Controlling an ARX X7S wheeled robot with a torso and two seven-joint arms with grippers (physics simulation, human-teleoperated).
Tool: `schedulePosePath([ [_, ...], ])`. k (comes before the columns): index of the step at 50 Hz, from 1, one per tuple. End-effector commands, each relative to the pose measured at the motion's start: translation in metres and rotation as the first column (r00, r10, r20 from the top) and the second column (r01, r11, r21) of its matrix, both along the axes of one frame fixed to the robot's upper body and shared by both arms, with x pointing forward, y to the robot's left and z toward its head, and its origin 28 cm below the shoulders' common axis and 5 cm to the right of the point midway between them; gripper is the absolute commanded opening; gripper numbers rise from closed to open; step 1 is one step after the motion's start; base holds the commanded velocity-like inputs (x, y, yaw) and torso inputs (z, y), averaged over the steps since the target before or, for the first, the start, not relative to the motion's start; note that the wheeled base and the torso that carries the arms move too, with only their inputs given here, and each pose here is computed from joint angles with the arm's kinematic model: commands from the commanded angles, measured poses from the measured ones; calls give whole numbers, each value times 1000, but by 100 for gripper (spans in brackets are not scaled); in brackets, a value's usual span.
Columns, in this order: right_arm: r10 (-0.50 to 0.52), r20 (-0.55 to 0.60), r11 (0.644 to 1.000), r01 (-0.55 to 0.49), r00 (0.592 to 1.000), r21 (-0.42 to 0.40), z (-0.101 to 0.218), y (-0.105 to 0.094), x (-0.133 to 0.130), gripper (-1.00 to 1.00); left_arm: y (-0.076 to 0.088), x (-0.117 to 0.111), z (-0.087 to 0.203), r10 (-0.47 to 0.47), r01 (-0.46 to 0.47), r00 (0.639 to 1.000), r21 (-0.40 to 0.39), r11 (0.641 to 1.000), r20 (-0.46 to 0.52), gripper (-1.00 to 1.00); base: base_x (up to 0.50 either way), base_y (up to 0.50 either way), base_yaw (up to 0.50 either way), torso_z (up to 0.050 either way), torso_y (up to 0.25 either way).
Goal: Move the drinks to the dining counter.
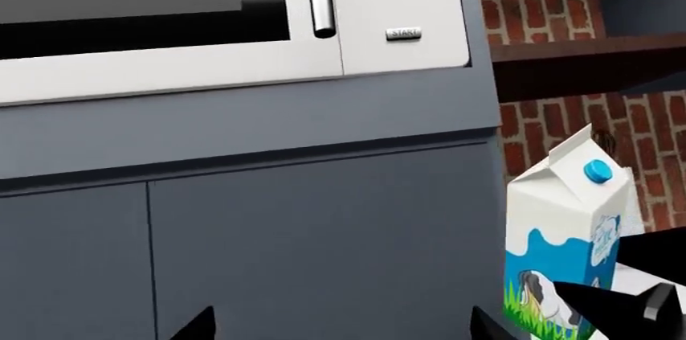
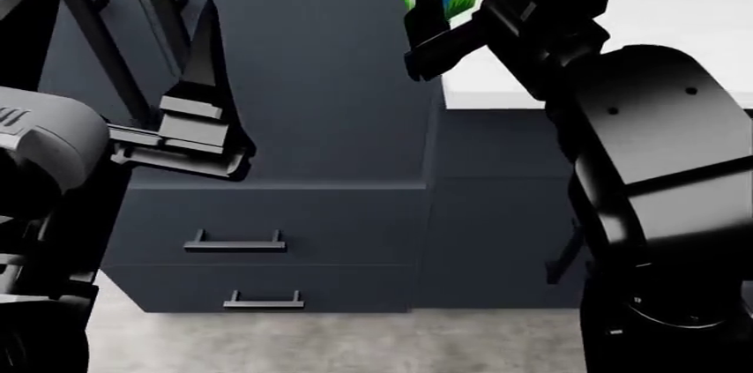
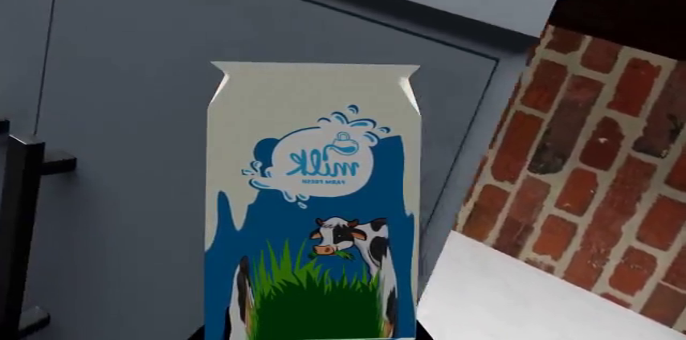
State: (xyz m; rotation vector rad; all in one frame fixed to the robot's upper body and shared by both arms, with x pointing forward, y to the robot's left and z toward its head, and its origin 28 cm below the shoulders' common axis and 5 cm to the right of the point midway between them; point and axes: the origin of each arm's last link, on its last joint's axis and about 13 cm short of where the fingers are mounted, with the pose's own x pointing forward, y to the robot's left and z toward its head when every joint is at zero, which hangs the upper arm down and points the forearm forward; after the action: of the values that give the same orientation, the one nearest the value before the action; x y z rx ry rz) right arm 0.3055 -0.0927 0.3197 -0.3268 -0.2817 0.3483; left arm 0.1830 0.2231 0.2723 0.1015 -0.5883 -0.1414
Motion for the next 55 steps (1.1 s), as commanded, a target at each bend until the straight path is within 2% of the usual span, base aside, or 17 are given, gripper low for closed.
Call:
schedulePosePath([
  [1,-12,21,1000,12,1000,-15,1,-1,0,-100,0,0,0,3,-3,1000,0,1000,-1,100,0,500,0,0,0],
  [28,-23,13,999,24,1000,-48,3,0,1,-100,0,0,2,1,-1,1000,1,1000,5,100,0,500,0,1,0],
  [30,-20,14,999,21,1000,-49,4,1,0,-100,0,-2,4,-32,32,999,-9,999,13,100,-1,500,0,0,0],
  [41,-15,13,999,16,1000,-44,3,1,-1,-100,1,-4,3,14,-14,1000,-2,1000,19,100,-1,500,0,0,0],
  [55,-18,15,999,19,1000,-37,2,0,-1,-100,1,-2,2,23,-23,1000,0,1000,17,100,-1,500,0,0,0],
])
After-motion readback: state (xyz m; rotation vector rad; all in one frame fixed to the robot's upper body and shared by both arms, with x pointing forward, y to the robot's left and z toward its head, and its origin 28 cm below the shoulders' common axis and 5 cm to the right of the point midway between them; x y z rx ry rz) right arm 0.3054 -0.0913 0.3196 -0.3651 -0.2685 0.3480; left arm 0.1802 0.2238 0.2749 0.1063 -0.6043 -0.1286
